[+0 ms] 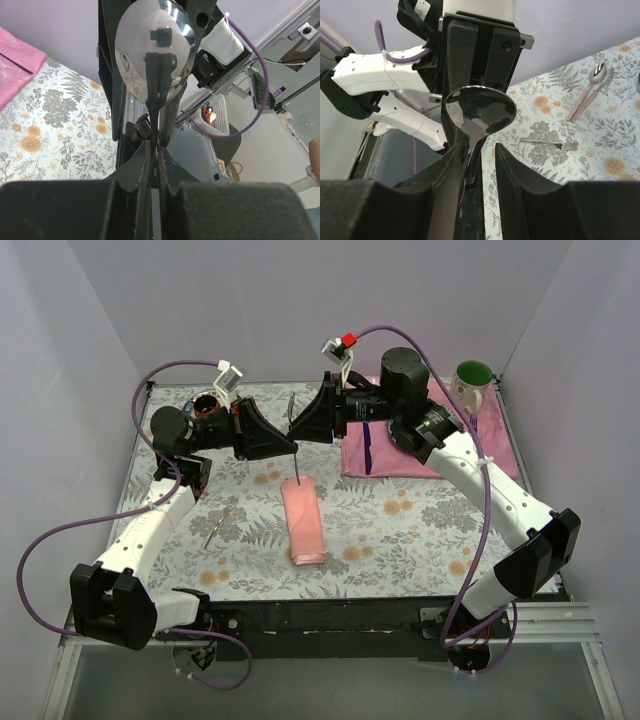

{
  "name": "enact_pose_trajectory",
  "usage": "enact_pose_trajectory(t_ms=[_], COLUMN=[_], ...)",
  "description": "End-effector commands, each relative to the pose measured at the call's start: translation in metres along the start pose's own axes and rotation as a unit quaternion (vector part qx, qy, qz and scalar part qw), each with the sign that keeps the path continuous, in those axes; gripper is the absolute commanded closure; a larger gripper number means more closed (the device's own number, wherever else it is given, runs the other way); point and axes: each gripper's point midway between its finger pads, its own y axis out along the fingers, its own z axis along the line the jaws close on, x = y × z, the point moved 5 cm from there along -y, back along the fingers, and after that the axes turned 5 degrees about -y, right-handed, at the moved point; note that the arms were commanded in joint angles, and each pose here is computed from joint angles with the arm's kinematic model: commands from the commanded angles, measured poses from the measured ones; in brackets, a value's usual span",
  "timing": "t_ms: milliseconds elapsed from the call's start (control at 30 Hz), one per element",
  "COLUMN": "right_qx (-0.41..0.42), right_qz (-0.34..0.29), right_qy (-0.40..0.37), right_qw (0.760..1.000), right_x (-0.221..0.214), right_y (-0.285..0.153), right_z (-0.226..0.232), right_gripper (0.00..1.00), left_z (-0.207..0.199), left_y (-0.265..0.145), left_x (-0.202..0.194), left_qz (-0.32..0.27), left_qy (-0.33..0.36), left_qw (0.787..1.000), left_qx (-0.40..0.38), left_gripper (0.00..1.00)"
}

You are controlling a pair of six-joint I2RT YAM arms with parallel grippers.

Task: Fold the napkin into a case and place the utensils inside
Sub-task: Pass from the left arm to the right, then place the spoon on the folded napkin.

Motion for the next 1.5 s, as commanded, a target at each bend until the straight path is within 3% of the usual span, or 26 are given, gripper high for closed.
enact_pose_trajectory(t_ms=[0, 133, 333, 433, 500, 600, 667, 700, 733, 767, 867, 967, 1000, 1133, 1367, 1467], right_qx=[0.018, 0.02, 0.017, 0.016, 0.014, 0.009, -0.009, -0.023, -0.069, -0.101, -0.25, -0.343, -0.354, -0.426, -0.484, -0.479], right_qz=[-0.02, -0.026, -0.024, -0.02, -0.016, -0.016, -0.021, -0.025, -0.025, -0.027, -0.029, -0.002, 0.004, 0.046, 0.149, 0.145], right_qy=[-0.026, -0.029, -0.017, -0.014, -0.011, -0.01, -0.009, -0.018, -0.007, -0.007, 0.009, 0.006, 0.004, 0.04, 0.034, 0.066], right_qw=[0.999, 0.999, 0.999, 1.0, 1.0, 1.0, 1.0, 0.999, 0.997, 0.995, 0.968, 0.939, 0.935, 0.903, 0.862, 0.863], right_x=[0.02, 0.024, 0.025, 0.023, 0.022, 0.022, 0.024, 0.027, 0.023, 0.023, 0.012, -0.01, -0.016, -0.053, -0.114, -0.128], right_y=[0.001, 0.0, -0.005, -0.005, -0.005, -0.005, -0.004, -0.006, -0.007, -0.009, -0.022, -0.019, -0.015, 0.007, 0.023, 0.032], right_z=[0.013, 0.017, 0.014, 0.014, 0.012, 0.01, 0.007, 0.005, -0.007, -0.013, -0.048, -0.073, -0.077, -0.101, -0.146, -0.14], right_gripper=[0.6, 0.58, 0.66, 0.8, 0.98, 0.99, 0.99, 0.99, 0.99, 0.99, 0.99, 0.99, 0.99, 0.99, 0.99, 0.99], left_z=[-0.003, -0.001, 0.002, 0.002, 0.003, 0.007, 0.011, 0.015, 0.024, 0.022, 0.046, 0.072, 0.072, 0.075, 0.084, 0.087], left_y=[0.001, -0.001, -0.001, 0.0, 0.0, 0.0, 0.0, -0.002, -0.005, -0.009, -0.04, -0.084, -0.088, -0.095, -0.115, -0.116], left_x=[-0.002, -0.005, -0.008, -0.007, -0.006, -0.006, -0.005, -0.001, -0.003, 0.004, 0.02, 0.039, 0.04, 0.031, 0.024, 0.018], left_qz=[-0.005, -0.002, -0.004, -0.007, -0.007, -0.009, -0.013, -0.022, -0.028, -0.042, -0.105, -0.206, -0.212, -0.211, -0.23, -0.236], left_qy=[0.008, 0.01, 0.003, 0.005, 0.007, 0.01, -0.006, 0.018, -0.009, 0.005, 0.002, -0.024, -0.017, 0.003, 0.023, 0.018], left_qw=[1.0, 1.0, 1.0, 1.0, 1.0, 1.0, 0.999, 0.998, 0.997, 0.994, 0.974, 0.909, 0.901, 0.891, 0.849, 0.848], left_qx=[-0.001, 0.003, 0.007, 0.01, 0.011, 0.019, 0.035, 0.048, 0.077, 0.096, 0.201, 0.36, 0.379, 0.403, 0.475, 0.474], left_gripper=[1.0, 1.0, 1.0, 1.0, 1.0, 1.0, 0.62, 0.5, 0.36, 0.02, 0.02, 0.02, 0.02, 0.02, 0.02, 0.02])
